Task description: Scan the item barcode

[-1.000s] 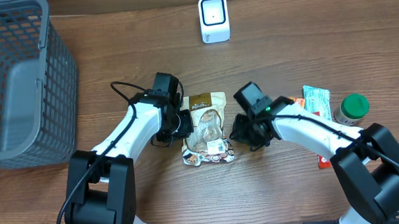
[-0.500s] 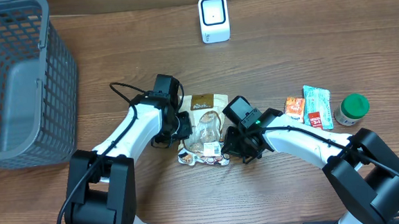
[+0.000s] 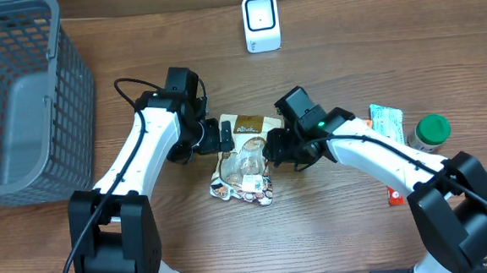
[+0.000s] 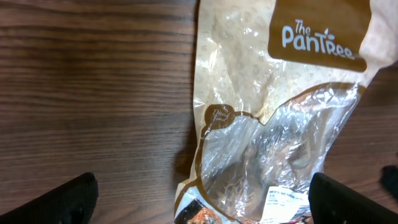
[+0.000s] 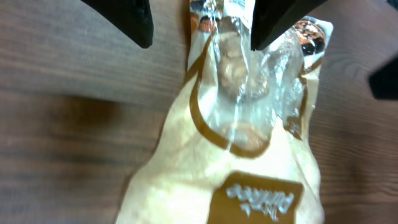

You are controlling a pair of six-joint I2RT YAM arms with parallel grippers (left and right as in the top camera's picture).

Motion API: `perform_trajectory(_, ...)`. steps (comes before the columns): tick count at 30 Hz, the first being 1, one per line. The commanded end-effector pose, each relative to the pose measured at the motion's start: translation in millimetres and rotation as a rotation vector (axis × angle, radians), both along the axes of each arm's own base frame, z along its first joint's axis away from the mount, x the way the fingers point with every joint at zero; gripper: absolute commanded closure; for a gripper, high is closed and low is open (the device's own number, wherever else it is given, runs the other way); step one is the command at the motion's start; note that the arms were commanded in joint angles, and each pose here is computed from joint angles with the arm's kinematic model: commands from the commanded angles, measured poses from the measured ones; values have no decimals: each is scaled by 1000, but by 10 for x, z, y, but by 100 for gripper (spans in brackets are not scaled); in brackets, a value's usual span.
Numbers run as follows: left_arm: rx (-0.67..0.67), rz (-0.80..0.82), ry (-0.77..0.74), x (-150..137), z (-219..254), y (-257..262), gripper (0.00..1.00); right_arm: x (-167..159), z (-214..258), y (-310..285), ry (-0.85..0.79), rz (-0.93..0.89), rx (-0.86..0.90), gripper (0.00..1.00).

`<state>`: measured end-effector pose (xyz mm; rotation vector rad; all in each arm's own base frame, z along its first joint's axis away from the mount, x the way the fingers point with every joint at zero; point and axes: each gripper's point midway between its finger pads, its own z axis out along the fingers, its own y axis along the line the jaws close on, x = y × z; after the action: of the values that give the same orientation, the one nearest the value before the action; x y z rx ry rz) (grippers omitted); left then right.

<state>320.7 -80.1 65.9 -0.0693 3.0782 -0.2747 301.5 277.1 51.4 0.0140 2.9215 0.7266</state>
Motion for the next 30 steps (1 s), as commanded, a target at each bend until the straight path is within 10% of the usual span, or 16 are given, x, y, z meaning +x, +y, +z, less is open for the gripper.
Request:
perform_trajectory(1,-6,-52,54,-192,-160,9,0,116,153,73,-64,37,48,47)
perform_trajectory(30,-246,-58,73,-548,-684,-337,8,435,75,116,-224,-7,53,47)
